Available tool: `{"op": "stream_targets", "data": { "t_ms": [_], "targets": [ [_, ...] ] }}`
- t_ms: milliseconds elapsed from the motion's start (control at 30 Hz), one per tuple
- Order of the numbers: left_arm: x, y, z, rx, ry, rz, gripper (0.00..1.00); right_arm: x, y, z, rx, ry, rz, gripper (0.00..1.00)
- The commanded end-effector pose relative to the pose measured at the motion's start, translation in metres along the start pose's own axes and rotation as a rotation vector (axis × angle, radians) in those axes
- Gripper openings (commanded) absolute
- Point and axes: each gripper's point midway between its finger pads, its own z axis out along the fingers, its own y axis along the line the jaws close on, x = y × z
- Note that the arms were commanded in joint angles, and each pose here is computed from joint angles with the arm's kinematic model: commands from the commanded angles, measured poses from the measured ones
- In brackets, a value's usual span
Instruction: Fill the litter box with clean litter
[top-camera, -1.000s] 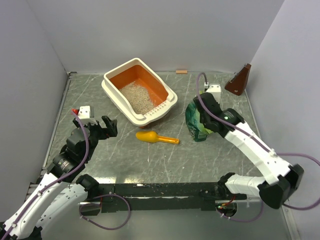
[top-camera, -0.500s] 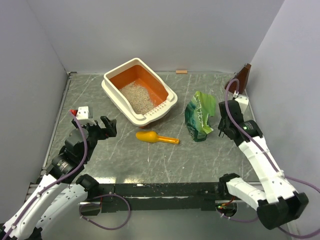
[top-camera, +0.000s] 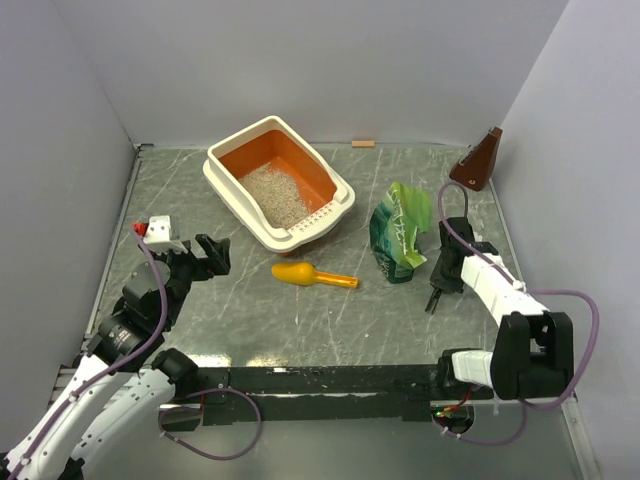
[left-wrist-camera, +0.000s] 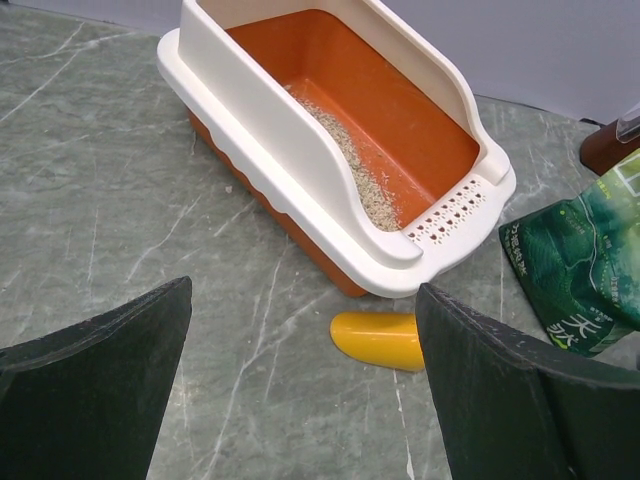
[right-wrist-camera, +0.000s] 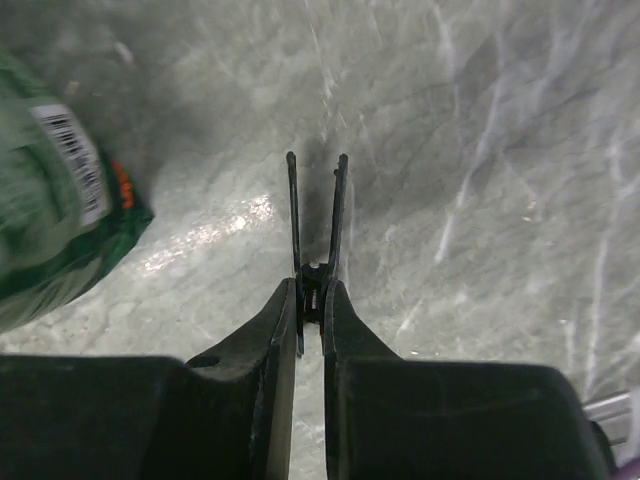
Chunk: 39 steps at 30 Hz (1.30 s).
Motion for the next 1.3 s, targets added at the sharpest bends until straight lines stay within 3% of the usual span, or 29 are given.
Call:
{"op": "stream_targets", "data": {
  "t_ms": [0, 167, 267, 467, 733, 1000, 1267],
  "targets": [
    [-0.011, -0.005, -0.003, 0.025, -0.032, -0.016, 0.97, -0.004, 0.013, 0.012, -0.055, 0.011, 0.049, 0.15],
    [-0.012, -0.007, -0.004, 0.038, -0.034, -0.015, 0.97, -0.013, 0.012, 0.000, -0.056, -0.017, 0.058, 0.53],
    [-0.012, -0.008, -0.004, 0.046, -0.033, -0.014, 0.97, -0.030, 0.011, -0.019, -0.060, -0.079, 0.053, 0.66],
    [-0.010, -0.008, -0.003, 0.045, -0.027, -0.010, 0.97, -0.077, 0.012, -0.066, -0.084, -0.250, 0.104, 0.72],
    [-0.004, -0.010, 0.001, 0.051, -0.001, 0.004, 0.97, -0.134, 0.040, -0.102, -0.290, -0.401, 0.206, 0.73],
    [0.003, -0.012, 0.006, 0.051, 0.028, 0.019, 0.97, -0.161, 0.069, -0.107, -0.608, -0.523, 0.251, 0.75],
    [0.009, -0.012, 0.010, 0.045, 0.048, 0.032, 0.97, -0.159, 0.081, -0.088, -0.735, -0.534, 0.319, 0.84]
  ]
}}
